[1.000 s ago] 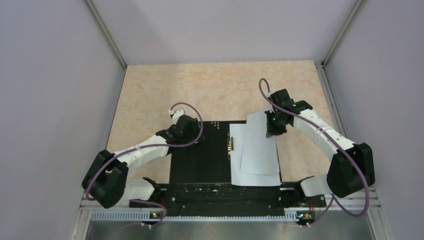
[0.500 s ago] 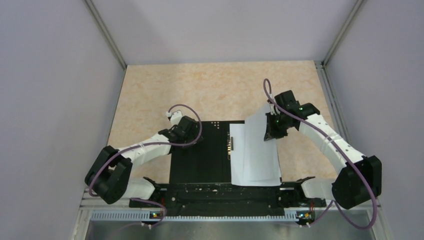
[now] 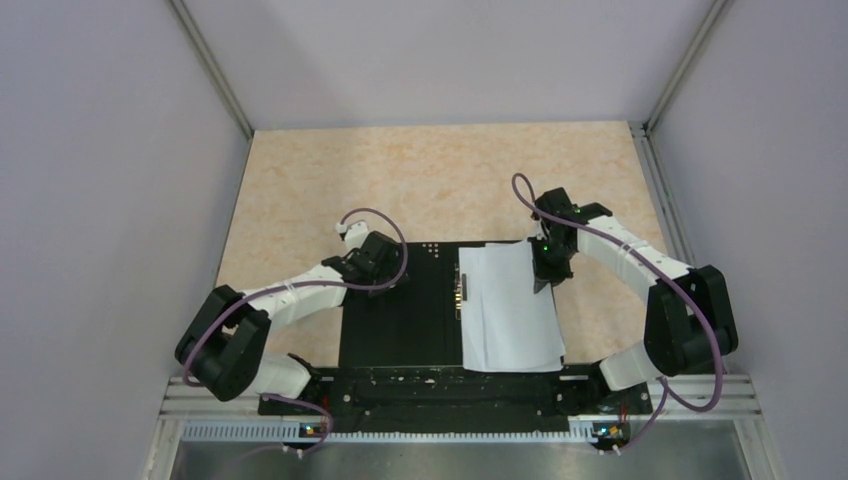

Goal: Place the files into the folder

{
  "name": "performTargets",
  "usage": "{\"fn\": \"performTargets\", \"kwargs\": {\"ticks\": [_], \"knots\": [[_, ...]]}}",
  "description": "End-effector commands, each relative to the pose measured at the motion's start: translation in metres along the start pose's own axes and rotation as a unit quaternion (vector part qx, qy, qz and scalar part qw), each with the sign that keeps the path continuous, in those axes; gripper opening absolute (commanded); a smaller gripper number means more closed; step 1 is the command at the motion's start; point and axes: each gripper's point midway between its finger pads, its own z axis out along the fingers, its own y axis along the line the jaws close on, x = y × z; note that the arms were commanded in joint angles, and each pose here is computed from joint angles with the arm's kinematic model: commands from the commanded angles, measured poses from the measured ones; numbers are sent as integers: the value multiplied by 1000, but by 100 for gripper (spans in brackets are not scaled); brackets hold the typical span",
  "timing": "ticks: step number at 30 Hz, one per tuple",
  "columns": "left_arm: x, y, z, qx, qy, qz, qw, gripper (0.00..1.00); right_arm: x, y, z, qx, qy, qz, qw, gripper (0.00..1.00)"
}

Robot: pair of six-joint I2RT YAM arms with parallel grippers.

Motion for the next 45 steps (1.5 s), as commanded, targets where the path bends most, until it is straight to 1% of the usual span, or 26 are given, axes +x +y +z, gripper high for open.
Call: {"fn": "performTargets", "kwargs": {"ticks": [1, 5, 11, 14, 17, 22, 26, 38, 45], "knots": [[-12, -16, -1, 14, -16, -5, 1000, 98, -23, 8, -1, -10, -36, -3, 999, 0], [-11, -17, -1, 15, -15, -3, 1000, 98, -27, 26, 1, -60, -46, 7, 997, 0], [-9, -17, -1, 15, -12, -3, 1000, 98, -31, 33, -1, -77, -58, 15, 995, 0], [-9, -18, -1, 16, -12, -4, 1000, 98, -26, 34, 0, -86, -53, 15, 995, 0], [-8, -18, -1, 16, -11, -3, 1000, 98, -20, 43, 0, -119, -54, 10, 991, 0], [-7, -18, -2, 16, -12, -2, 1000, 98, -9, 42, -1, -124, -50, 10, 991, 0], [-6, -19, -2, 18, -11, 0, 1000, 98, -12, 43, -2, -128, -61, 4, 990, 0], [-3, -23, -4, 20, -10, 0, 1000, 98, -8, 50, 7, -144, -63, 24, 987, 0], [-3, -25, -5, 21, -11, 1, 1000, 98, -11, 43, 6, -120, -71, 24, 990, 0]]}}
